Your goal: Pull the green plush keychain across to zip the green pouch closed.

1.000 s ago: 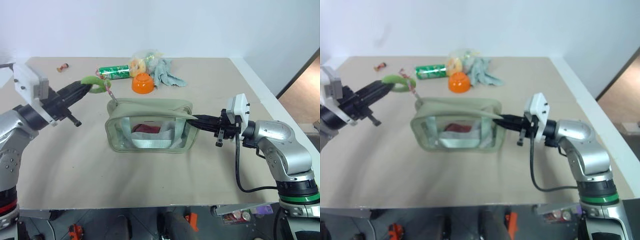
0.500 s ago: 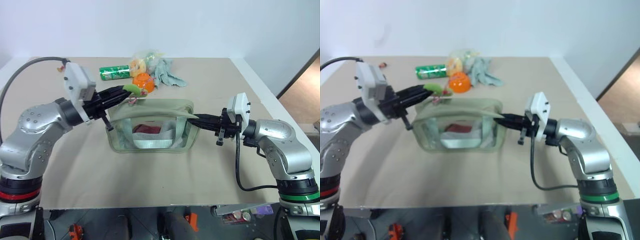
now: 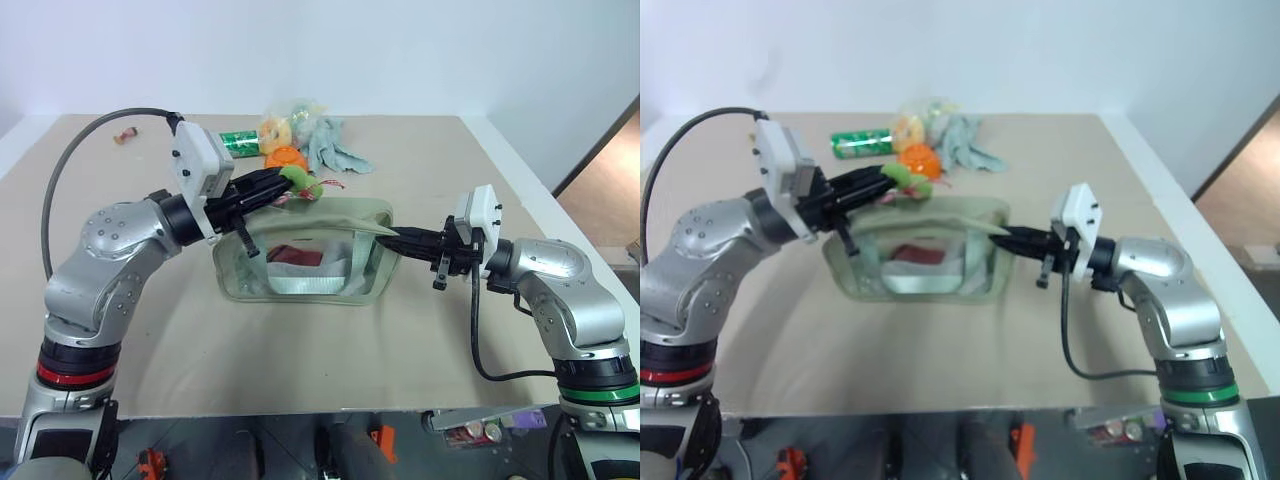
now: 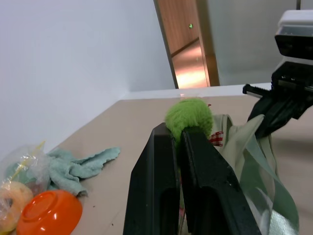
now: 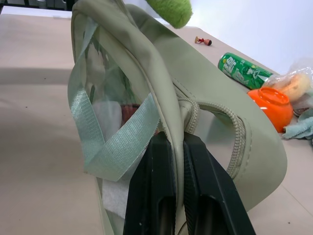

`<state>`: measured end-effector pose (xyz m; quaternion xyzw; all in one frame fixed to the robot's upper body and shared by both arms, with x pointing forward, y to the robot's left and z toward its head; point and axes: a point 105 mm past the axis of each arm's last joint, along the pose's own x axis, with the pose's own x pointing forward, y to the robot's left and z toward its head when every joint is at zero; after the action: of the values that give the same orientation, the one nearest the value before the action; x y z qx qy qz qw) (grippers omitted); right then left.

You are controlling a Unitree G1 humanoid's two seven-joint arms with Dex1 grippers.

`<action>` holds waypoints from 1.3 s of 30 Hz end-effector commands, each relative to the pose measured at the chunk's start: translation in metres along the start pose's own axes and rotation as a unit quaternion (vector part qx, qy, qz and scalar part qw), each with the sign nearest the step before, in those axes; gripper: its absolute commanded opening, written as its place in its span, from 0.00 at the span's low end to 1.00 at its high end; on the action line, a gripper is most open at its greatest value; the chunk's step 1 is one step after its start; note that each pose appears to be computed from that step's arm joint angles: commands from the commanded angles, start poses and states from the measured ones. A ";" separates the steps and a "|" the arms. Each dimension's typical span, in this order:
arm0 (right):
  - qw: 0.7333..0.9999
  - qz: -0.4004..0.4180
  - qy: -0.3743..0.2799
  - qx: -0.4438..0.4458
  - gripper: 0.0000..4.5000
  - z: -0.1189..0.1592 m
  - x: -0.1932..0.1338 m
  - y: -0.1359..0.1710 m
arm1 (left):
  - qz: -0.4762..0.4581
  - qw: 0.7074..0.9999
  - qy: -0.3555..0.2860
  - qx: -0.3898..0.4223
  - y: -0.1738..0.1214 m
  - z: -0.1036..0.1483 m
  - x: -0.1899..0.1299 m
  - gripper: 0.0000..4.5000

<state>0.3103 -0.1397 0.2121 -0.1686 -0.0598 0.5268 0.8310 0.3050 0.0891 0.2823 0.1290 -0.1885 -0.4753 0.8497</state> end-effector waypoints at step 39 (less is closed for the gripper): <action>1.000 0.004 -0.009 -0.020 0.00 0.008 -0.003 0.002 | 0.063 0.992 0.099 0.035 0.052 0.017 -0.102 0.99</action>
<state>0.3080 -0.1387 0.2094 -0.1686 -0.0593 0.5311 0.8282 0.2977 0.1931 0.2876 0.1869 -0.1144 -0.4167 0.8822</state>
